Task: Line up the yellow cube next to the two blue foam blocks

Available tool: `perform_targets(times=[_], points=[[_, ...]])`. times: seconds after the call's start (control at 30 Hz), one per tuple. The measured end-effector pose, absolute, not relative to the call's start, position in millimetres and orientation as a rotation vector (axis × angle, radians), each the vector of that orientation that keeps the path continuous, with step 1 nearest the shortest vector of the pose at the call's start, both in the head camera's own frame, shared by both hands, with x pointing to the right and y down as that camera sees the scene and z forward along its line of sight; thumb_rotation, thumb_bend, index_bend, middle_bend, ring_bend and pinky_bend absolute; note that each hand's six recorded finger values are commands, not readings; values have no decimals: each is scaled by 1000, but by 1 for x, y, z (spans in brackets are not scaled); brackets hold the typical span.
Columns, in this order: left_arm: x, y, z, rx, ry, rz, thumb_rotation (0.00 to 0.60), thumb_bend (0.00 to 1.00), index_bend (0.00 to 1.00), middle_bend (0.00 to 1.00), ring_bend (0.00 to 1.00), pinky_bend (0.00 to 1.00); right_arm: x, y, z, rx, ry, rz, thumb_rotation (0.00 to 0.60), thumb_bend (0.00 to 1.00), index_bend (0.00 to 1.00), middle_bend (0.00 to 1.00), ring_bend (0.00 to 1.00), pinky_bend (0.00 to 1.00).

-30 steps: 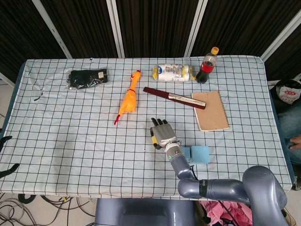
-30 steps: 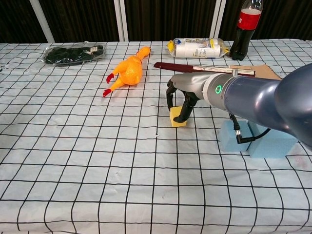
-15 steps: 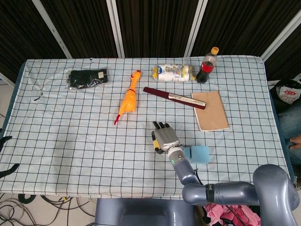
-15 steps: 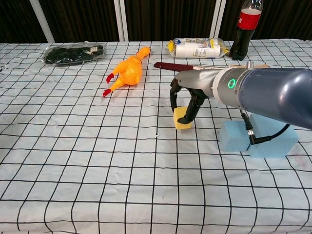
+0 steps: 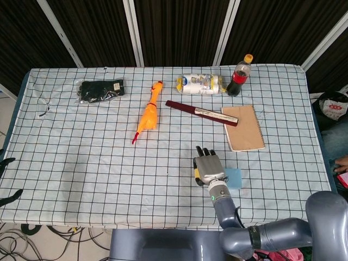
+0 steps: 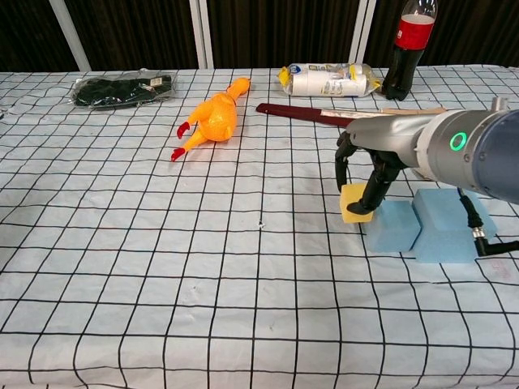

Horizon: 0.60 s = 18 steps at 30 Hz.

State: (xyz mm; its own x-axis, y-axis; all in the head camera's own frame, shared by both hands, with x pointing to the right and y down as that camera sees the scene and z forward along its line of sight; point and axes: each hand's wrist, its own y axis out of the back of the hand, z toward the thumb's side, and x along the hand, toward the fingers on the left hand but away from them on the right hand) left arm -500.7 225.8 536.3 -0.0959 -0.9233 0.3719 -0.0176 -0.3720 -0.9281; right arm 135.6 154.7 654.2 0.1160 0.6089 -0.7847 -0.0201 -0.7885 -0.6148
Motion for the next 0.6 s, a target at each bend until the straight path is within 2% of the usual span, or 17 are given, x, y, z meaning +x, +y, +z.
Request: perform_targets(times=[0.27,0.6], points=[[-501,226,536,-1435,1075,-1562,600,34,229,58,0,0,136,177,664,-1955,-609,1748,600,304,477,0,51,98],[-501,225,536,-1428,1076,-1563,600,34,229,57,0,0,124,180,672,-1964,-627,1730,600,304,478,0,52,98]])
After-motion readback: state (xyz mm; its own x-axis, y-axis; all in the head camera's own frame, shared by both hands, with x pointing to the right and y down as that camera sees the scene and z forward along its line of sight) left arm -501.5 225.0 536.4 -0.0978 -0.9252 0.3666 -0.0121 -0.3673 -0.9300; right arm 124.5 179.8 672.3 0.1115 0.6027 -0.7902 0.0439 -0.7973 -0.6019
